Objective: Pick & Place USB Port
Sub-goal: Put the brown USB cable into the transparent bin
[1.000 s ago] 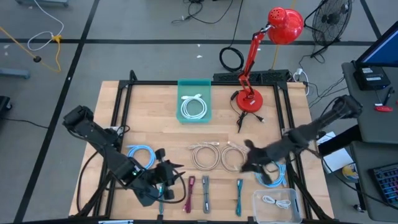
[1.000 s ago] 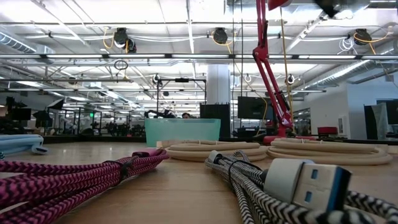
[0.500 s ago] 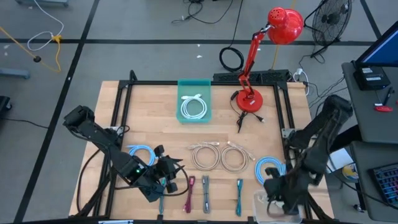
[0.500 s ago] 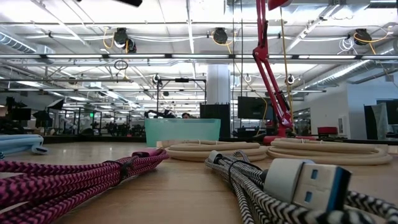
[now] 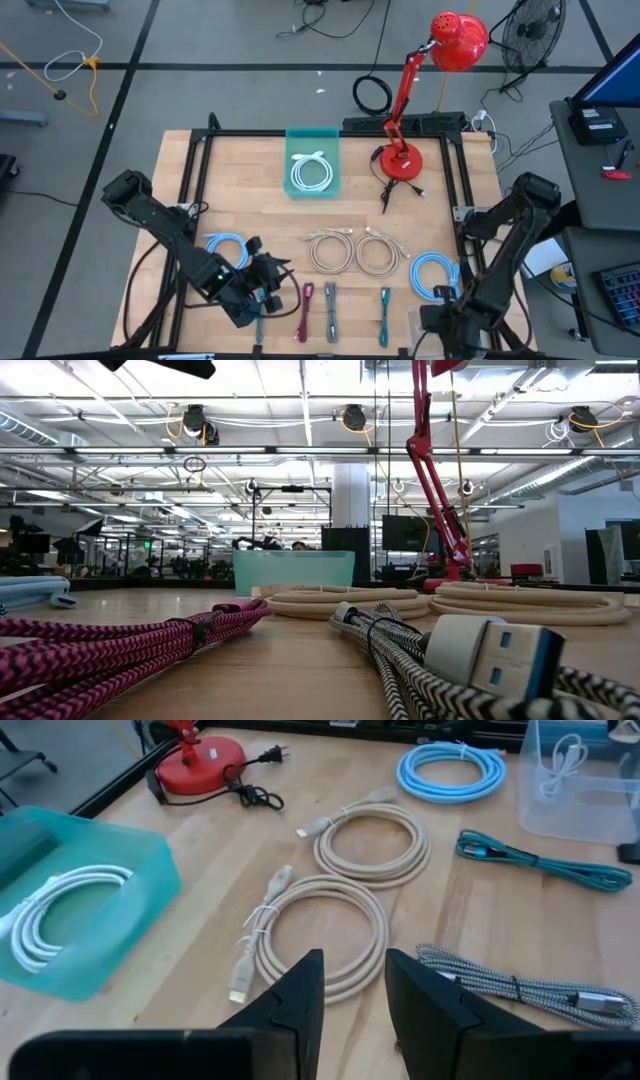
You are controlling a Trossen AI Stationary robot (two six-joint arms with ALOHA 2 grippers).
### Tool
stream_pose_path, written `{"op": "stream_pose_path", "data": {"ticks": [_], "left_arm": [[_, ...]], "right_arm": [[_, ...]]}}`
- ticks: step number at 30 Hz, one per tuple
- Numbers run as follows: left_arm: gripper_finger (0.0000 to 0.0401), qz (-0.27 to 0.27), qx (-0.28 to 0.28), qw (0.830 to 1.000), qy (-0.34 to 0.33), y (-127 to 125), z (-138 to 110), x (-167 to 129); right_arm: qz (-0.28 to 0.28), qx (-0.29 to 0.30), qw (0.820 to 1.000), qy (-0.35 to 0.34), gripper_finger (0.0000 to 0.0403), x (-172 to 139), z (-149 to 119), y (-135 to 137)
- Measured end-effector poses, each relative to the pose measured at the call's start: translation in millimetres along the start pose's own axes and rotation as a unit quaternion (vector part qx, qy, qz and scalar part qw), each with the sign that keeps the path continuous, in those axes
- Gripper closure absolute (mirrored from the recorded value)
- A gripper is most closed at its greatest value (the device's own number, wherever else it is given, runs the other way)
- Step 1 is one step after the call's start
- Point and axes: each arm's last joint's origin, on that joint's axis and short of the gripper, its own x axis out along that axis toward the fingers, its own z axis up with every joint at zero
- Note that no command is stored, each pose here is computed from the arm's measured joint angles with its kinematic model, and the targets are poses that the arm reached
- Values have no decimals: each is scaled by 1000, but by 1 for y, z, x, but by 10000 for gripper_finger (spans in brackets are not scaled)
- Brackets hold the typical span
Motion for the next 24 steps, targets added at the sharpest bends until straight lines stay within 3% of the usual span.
{"op": "stream_pose_path", "data": {"ticks": [16,24], "left_arm": [[288,2,-1,1000,-1,0,0,0],[288,2,-1,1000,-1,0,0,0]], "right_arm": [[24,15,999,20,391,0,-4,5],[46,14,999,-2,334,0,-1,10]]}}
